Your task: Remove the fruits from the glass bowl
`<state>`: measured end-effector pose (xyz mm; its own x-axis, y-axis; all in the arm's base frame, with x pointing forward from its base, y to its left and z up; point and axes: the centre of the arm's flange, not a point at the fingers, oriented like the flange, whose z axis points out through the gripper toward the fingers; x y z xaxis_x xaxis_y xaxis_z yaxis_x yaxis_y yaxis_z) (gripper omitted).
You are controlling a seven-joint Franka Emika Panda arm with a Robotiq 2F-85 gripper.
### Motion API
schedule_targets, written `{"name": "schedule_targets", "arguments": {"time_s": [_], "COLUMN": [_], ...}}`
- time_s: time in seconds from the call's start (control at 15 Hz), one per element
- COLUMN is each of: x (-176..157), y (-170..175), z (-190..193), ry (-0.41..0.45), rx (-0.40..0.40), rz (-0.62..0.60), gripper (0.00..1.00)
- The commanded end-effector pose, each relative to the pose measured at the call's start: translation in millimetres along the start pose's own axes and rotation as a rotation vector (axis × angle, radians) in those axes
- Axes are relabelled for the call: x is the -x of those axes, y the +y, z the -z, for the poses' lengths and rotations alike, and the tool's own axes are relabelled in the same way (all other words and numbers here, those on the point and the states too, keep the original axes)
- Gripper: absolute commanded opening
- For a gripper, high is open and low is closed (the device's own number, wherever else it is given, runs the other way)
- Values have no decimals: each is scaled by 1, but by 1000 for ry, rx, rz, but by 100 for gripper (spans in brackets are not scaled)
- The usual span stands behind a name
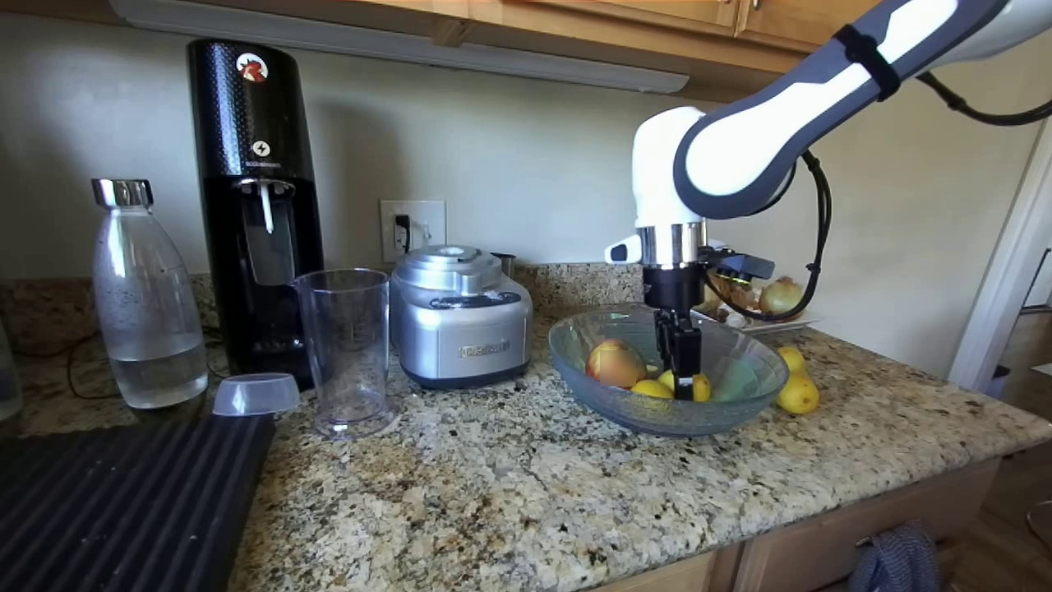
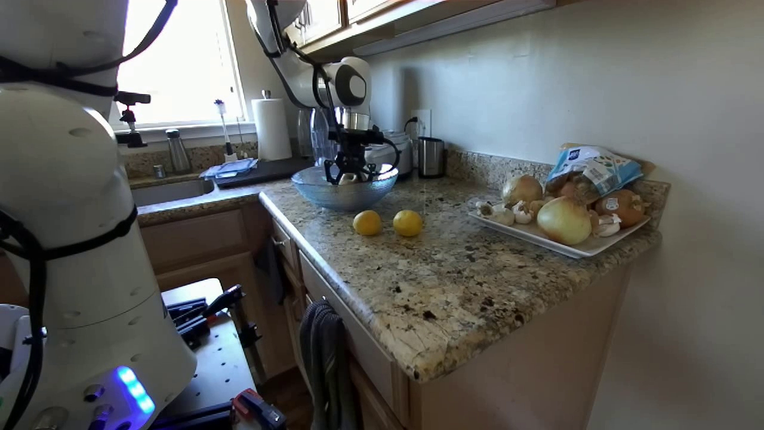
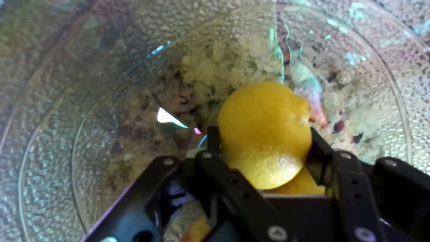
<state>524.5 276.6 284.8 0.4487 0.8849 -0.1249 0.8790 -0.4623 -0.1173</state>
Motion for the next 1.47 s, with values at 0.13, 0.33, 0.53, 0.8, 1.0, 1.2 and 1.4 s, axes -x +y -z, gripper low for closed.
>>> {"name": "schedule_targets", "arguments": {"time_s": [0.13,0.33,0.53,0.8,1.0,1.2,1.4], "x": [26,35,45,61,80,103,130], "y": [-17,-22,-26,-17,-8,5,22], "z": [15,27,55,97,124,144,151], "ry": [12,15,34,89,124,145,152], "rx": [17,35,72,123,158,205,246], "rz": [-5,-20,-45,-156,-264,-385,-512], "gripper": [35,35,35,35,35,35,37]}}
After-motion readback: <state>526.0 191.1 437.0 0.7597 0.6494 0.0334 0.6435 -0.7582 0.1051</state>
